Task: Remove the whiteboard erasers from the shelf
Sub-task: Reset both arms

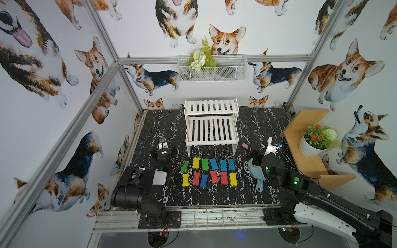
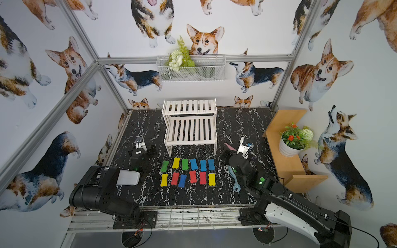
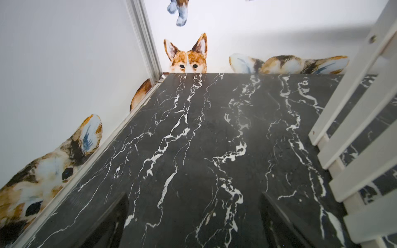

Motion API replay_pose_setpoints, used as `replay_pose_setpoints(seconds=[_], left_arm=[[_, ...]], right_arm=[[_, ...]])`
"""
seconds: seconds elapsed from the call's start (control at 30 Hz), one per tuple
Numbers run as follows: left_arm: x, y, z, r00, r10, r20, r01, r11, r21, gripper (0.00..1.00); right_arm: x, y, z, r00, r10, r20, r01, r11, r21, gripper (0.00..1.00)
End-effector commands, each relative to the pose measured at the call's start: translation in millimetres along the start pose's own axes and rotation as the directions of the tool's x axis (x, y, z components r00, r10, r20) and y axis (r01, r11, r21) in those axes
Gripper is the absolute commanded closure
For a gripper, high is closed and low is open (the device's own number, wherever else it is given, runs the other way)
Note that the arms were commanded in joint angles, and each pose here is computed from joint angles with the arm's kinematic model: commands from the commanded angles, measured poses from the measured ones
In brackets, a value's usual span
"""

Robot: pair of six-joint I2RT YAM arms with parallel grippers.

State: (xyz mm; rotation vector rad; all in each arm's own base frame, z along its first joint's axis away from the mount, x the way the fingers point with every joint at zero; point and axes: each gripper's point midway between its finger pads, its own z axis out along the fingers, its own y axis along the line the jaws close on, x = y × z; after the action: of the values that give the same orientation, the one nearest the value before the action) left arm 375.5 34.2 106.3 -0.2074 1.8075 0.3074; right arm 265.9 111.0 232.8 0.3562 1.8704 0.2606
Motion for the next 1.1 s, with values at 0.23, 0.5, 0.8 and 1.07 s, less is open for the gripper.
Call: replay_pose_setpoints(seconds=[0.23, 0.5, 0.8, 1.07], left_arm=[[-10.8, -6.3, -11.8, 0.994, -0.017, 0.109, 0.011, 0.998, 0.059, 0.0], [-11.3, -6.2, -7.1, 0.995, -0.013, 0.102, 0.008, 0.999, 0.05, 0.0], [-10.8, -6.3, -6.9, 0.995, -0.014, 0.099, 0.009, 0.999, 0.051, 0.0], [-10.5, -6.6, -6.4, 0.995, -0.013, 0.097, 0.008, 0.999, 0.051, 0.0]], right_arm=[[-50.0, -42.0, 62.3, 0.984, -0.124, 0.13, 0.101, 0.98, 0.171, 0.0], [-37.7, -119.2, 106.4, 0.933, -0.354, 0.068, 0.31, 0.884, 0.35, 0.0], [-10.9, -135.4, 110.7, 0.897, -0.397, 0.195, 0.336, 0.898, 0.284, 0.0], [12.5, -144.3, 122.1, 0.9, -0.397, 0.183, 0.349, 0.904, 0.246, 0.0]])
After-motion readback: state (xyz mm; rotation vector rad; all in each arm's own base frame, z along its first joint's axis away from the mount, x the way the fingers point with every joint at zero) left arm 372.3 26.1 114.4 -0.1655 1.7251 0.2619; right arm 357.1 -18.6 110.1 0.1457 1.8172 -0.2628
